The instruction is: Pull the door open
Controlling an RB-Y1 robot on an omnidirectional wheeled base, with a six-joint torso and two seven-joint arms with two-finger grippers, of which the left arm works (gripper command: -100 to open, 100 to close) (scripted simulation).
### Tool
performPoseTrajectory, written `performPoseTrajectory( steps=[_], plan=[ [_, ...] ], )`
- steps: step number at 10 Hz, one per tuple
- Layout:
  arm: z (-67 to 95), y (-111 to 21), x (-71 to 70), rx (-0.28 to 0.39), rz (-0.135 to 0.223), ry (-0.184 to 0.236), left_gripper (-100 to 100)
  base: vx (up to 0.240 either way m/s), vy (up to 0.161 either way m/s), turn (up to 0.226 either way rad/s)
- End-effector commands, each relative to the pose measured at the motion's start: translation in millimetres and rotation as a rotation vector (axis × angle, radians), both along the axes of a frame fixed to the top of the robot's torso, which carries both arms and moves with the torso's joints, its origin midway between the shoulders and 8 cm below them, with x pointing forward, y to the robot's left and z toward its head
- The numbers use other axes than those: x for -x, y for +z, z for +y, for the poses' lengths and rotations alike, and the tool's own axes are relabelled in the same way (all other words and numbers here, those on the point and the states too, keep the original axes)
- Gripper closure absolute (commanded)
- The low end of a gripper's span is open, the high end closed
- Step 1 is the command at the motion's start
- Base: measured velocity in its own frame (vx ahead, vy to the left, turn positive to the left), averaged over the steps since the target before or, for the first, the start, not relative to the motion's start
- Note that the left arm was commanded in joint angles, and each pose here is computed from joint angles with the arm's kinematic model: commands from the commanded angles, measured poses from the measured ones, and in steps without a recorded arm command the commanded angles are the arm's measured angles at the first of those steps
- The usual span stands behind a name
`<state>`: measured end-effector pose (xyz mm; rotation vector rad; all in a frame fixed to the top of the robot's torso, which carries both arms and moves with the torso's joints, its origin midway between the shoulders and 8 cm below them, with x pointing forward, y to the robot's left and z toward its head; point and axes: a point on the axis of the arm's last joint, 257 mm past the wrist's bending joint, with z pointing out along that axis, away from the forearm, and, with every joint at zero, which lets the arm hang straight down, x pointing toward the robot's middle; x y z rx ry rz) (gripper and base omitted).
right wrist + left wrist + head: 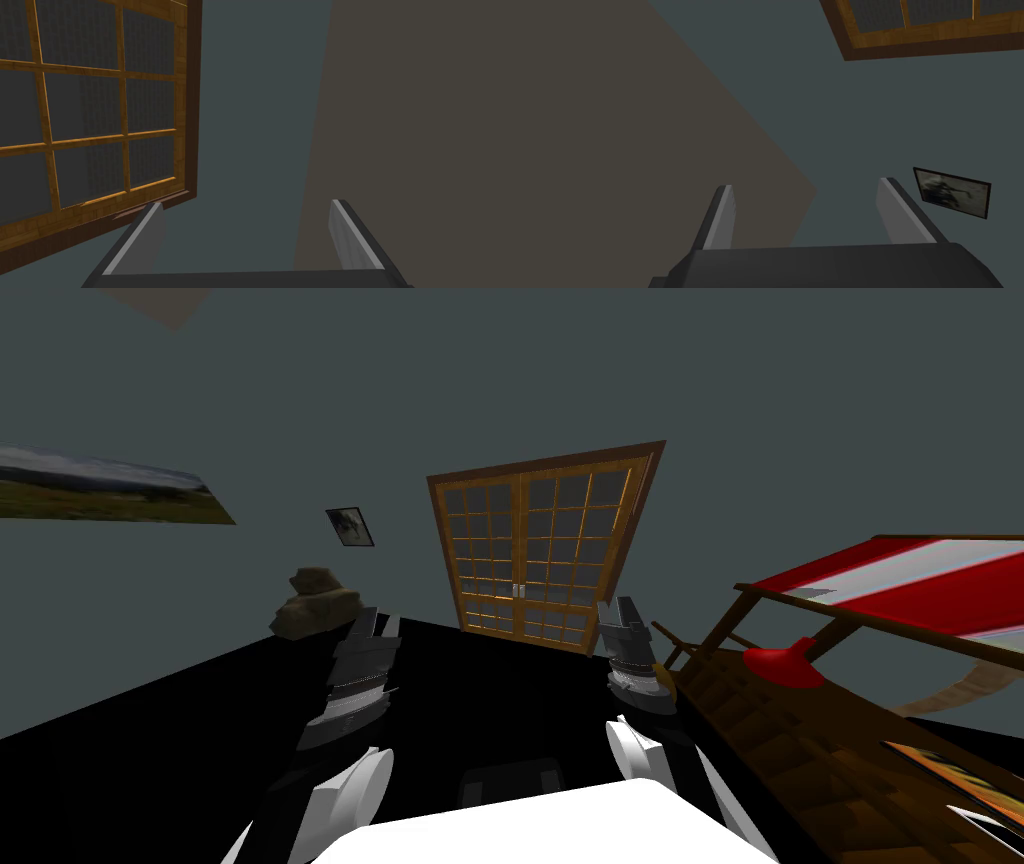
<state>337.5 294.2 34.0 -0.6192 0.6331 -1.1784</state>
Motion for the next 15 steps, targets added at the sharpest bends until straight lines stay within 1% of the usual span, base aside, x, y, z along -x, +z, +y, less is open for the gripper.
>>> performPoseTrajectory(
  steps=[1, 3, 4, 5, 6, 7, 11, 15],
  plan=[
    [1.6, -12.0, -6.3, -0.034, 0.025, 0.023, -100, 0.070, -0.011, -0.075],
    [3.6, -25.8, -13.0, -0.072, 0.054, 0.049, -100, 0.140, -0.031, -0.079],
    [4.5, -30.6, -15.2, -0.085, 0.064, 0.058, -100, 0.131, -0.030, -0.043],
    [6.1, -40.2, -19.5, -0.111, 0.083, 0.076, -100, 0.130, -0.049, -0.060],
    [7.0, -45.0, -21.6, -0.124, 0.093, 0.085, -100, 0.122, -0.041, -0.054],
    [9.2, -56.4, -26.3, -0.155, 0.115, 0.106, -100, 0.128, -0.039, -0.093],
    [14.2, -81.2, -35.5, -0.222, 0.164, 0.151, -100, 0.105, -0.017, -0.057],
    [20.4, -109.5, -44.5, -0.298, 0.218, 0.199, -100, 0.100, -0.033, -0.063]
  ],
)
